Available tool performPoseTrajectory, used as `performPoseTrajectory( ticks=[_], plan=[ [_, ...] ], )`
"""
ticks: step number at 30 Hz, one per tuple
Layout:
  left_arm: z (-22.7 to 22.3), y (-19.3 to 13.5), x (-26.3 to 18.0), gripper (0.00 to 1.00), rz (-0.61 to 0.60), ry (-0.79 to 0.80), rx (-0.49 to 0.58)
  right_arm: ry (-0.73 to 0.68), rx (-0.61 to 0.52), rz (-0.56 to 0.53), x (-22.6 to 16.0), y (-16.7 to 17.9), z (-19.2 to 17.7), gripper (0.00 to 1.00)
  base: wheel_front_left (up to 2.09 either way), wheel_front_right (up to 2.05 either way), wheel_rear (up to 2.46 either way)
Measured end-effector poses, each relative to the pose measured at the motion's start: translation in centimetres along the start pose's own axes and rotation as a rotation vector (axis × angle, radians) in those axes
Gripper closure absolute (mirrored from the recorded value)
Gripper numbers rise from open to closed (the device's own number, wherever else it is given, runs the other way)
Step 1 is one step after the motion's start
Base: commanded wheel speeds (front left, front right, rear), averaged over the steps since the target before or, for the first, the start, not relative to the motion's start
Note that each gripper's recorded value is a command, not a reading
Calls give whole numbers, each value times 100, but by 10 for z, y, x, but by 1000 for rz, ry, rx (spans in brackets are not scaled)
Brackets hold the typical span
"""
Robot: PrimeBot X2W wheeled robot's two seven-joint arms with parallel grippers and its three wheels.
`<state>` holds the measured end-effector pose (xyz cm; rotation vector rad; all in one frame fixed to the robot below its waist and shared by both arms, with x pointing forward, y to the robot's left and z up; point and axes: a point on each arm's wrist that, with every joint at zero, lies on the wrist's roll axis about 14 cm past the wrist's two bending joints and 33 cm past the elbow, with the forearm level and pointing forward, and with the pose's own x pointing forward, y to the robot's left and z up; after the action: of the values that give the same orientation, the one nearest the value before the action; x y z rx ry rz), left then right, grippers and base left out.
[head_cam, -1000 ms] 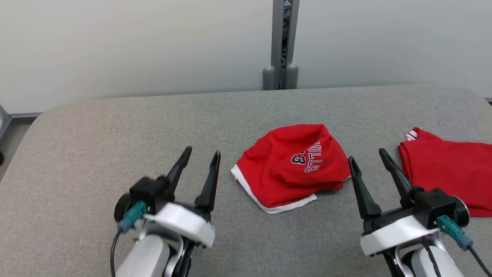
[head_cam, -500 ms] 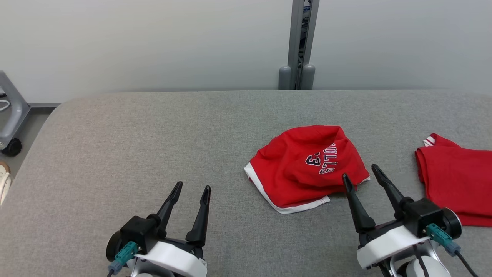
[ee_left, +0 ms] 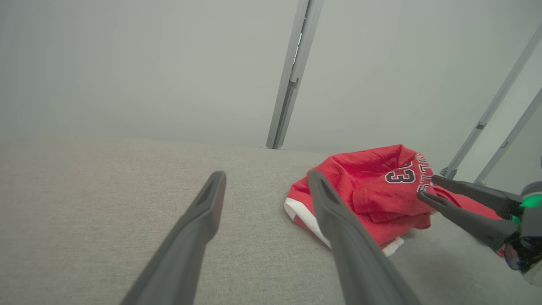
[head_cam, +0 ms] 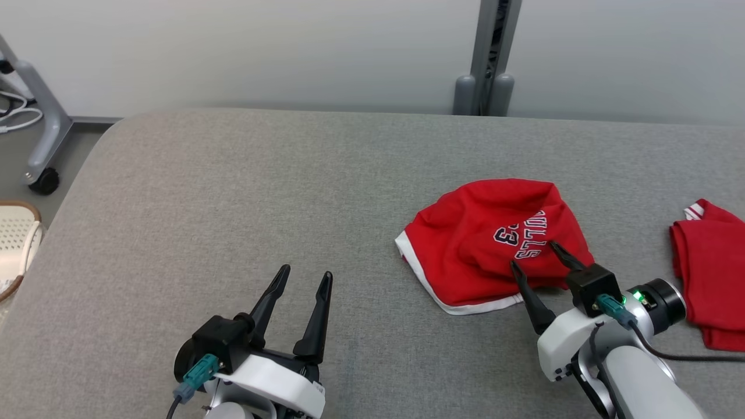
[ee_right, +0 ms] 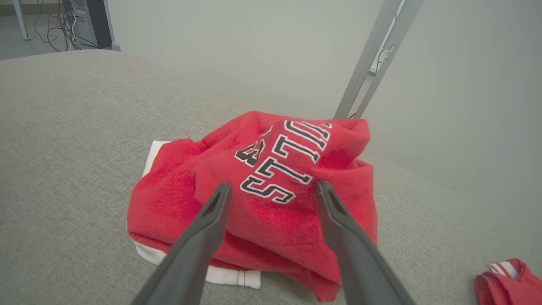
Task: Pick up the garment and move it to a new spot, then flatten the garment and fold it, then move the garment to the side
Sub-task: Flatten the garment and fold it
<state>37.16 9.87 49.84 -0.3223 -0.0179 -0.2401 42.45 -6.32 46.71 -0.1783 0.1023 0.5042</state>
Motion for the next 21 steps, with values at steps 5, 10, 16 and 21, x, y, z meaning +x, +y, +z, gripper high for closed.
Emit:
performPoseTrajectory(
  ticks=[5, 10, 16, 21],
  plan=[
    [-1, 7, -1, 0, 25, 5, -9, 86, -59, 40, 10, 4, -21, 0, 0, 0, 0],
    [-5, 16, -3, 0, 55, 15, -18, 143, -107, 100, 18, 14, -37, 0, 0, 0, 0],
    [-5, 17, 0, 0, 55, 15, -19, 150, -113, 94, 23, 8, -40, 100, 0, 0, 0],
    [-3, 15, 1, 0, 48, 10, -17, 92, -75, 82, 30, 10, -24, 100, 0, 0, 0]
  ],
)
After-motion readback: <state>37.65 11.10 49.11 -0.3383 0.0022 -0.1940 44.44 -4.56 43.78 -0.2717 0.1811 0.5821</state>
